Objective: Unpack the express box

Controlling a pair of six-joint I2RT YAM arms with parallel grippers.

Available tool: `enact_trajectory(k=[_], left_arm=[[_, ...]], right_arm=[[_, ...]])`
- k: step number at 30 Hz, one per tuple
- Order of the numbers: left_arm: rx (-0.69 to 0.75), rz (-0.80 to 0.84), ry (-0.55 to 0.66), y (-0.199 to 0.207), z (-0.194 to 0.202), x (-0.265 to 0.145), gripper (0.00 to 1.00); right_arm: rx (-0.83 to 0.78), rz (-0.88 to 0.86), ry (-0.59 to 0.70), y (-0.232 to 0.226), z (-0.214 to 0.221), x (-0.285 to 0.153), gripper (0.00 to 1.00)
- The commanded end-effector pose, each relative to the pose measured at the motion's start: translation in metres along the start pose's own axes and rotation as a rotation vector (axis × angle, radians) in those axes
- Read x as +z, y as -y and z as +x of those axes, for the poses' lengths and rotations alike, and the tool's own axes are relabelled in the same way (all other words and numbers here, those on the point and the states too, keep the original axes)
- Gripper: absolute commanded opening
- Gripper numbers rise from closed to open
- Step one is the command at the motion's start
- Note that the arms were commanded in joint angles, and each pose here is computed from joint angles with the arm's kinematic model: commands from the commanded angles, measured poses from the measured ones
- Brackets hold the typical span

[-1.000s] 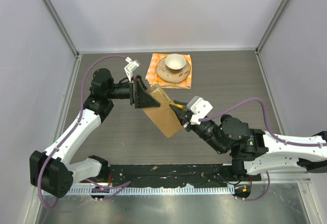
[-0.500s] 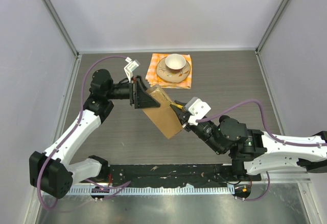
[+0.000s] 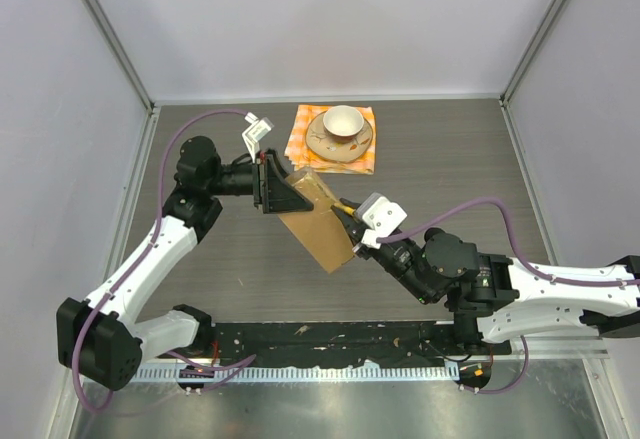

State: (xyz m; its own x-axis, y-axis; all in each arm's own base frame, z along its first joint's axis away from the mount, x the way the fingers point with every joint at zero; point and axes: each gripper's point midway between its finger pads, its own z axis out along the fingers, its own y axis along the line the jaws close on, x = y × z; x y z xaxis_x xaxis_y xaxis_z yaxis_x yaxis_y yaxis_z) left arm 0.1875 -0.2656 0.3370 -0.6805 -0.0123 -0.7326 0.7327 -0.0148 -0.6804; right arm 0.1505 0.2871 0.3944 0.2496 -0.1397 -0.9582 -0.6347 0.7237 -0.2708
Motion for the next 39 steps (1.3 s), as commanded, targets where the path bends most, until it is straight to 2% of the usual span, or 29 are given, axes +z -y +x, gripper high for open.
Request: enact_trajectory(k=[1, 20, 39], left_arm=[[0.087, 0.06, 0.009, 0.027, -0.006, -0.003, 0.0], [0.09, 0.056, 0.024, 0.028, -0.008, -0.003, 0.0], [0.082, 0.028, 0.058, 0.023, -0.016, -0.002, 0.0]], right_arm=[[0.003, 0.029, -0.018, 0.007, 0.001, -0.003, 0.01], [-0.006, 0.002, -0.173, 0.003, 0.045, -0.02, 0.01], [-0.032, 0.006, -0.259, 0.009, 0.058, -0.037, 0.01]])
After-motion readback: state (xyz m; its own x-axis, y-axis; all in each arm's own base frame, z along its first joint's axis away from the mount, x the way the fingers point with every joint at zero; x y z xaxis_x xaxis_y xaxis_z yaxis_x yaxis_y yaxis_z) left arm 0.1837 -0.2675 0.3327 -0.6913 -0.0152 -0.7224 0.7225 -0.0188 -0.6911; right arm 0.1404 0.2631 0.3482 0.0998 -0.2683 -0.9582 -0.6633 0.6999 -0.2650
